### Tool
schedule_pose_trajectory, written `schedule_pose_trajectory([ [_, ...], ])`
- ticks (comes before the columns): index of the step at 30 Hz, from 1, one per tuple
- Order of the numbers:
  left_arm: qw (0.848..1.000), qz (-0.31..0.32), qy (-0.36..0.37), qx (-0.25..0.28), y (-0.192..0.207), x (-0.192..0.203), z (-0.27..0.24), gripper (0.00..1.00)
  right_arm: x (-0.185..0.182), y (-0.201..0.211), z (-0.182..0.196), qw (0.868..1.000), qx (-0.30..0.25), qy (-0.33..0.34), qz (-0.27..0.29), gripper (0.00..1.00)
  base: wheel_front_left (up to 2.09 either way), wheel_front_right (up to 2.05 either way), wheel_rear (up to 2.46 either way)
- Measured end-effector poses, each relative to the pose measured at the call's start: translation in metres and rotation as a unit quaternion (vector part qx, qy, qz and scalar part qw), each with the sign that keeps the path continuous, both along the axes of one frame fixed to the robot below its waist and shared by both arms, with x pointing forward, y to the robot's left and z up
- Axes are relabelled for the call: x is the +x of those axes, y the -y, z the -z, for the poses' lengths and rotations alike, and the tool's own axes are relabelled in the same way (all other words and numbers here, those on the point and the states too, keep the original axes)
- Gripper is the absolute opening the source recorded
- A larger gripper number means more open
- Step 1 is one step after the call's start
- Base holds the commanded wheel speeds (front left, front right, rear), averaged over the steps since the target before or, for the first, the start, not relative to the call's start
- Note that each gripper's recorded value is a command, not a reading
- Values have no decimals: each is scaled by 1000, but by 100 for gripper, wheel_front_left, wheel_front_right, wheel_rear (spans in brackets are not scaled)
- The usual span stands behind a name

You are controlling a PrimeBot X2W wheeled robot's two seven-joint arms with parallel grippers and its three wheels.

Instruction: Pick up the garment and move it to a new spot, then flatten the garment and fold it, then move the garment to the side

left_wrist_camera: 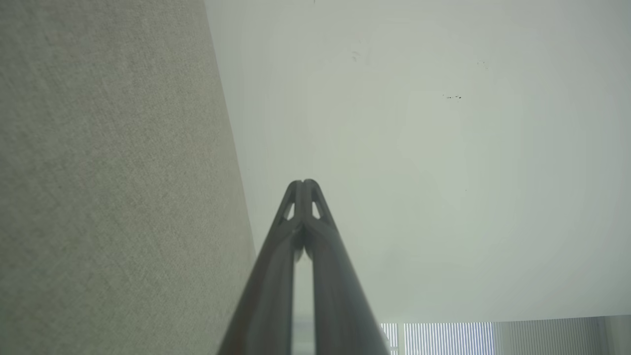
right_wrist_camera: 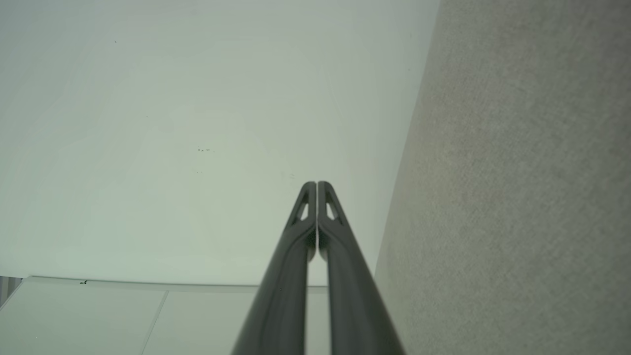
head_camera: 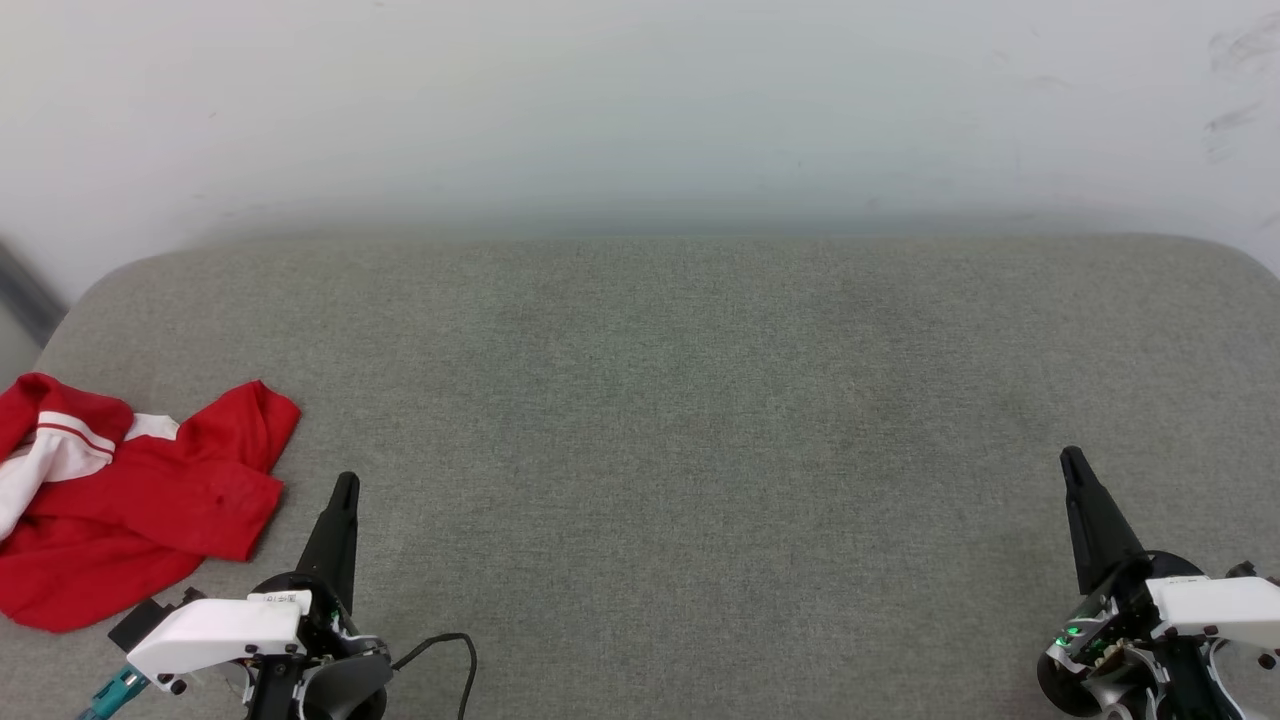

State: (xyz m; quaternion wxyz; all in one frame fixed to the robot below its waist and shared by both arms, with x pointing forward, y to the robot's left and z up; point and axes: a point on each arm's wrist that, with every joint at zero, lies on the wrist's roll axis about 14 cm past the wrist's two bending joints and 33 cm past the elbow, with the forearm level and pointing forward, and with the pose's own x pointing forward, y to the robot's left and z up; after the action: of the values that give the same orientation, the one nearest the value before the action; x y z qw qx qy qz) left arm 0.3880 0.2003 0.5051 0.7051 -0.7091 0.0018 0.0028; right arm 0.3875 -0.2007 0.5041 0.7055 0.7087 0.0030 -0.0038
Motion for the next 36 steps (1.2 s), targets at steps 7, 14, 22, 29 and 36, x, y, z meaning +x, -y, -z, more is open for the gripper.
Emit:
schedule_pose_trajectory([
  [7,1000,0,0,0,0,0,0,0,0,0,0,1000,0,0,0,0,0,0,0],
  [14,1000,0,0,0,0,0,0,0,0,0,0,1000,0,0,0,0,0,0,0],
  [22,1000,0,0,0,0,0,0,0,0,0,0,1000,0,0,0,0,0,0,0],
  [29,1000,0,0,0,0,0,0,0,0,0,0,1000,0,0,0,0,0,0,0],
  [36,1000,0,0,0,0,0,0,0,0,0,0,1000,0,0,0,0,0,0,0],
])
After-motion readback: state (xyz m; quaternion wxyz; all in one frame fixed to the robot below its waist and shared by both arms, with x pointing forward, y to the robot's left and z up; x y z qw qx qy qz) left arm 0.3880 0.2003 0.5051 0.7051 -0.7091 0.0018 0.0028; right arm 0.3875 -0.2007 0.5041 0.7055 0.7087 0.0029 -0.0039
